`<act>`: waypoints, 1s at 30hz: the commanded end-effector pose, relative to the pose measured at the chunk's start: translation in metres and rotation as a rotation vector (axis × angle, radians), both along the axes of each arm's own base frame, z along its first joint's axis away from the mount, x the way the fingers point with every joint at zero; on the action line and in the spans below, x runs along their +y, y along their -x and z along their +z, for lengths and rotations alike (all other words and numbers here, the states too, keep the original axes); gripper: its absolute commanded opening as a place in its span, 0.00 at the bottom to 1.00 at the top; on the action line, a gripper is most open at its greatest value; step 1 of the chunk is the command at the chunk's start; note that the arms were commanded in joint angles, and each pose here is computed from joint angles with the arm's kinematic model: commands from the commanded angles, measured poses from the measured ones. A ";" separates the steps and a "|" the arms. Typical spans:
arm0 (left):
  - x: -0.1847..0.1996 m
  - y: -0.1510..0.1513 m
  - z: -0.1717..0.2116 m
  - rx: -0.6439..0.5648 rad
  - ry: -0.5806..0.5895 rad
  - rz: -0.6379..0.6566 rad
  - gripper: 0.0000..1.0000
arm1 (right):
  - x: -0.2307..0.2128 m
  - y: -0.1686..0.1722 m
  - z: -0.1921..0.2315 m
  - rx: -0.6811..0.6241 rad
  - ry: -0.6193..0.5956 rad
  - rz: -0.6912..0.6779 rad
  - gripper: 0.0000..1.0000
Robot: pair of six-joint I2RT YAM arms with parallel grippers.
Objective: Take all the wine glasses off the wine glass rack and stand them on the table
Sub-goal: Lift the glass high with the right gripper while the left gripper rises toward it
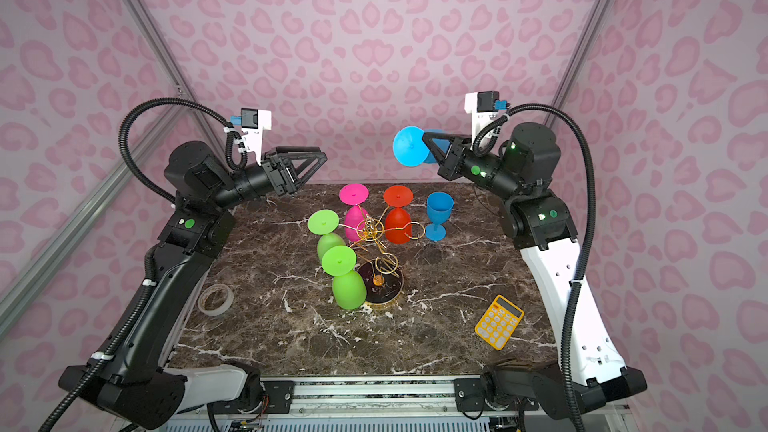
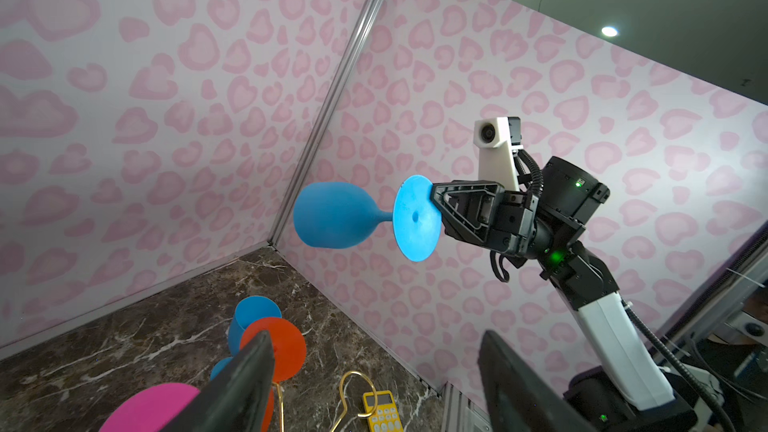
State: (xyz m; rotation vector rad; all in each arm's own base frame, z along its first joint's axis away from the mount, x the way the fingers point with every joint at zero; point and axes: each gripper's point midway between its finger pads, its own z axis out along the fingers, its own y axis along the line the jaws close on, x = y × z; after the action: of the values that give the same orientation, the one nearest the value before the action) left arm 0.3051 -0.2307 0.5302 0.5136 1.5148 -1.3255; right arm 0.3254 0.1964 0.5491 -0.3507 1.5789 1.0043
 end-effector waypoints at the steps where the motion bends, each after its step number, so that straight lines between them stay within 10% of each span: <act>1: -0.008 0.010 0.012 -0.017 0.017 -0.104 0.78 | 0.013 0.002 0.000 -0.044 0.052 0.012 0.00; 30: -0.064 -0.005 -0.012 0.092 -0.012 -0.354 0.53 | 0.082 0.006 -0.005 -0.069 0.071 0.179 0.00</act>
State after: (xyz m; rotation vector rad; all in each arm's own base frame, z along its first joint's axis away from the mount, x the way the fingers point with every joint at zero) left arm 0.3145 -0.2941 0.5088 0.7276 1.5987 -1.6231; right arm 0.3186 0.2765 0.5324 -0.5752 1.5982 1.0562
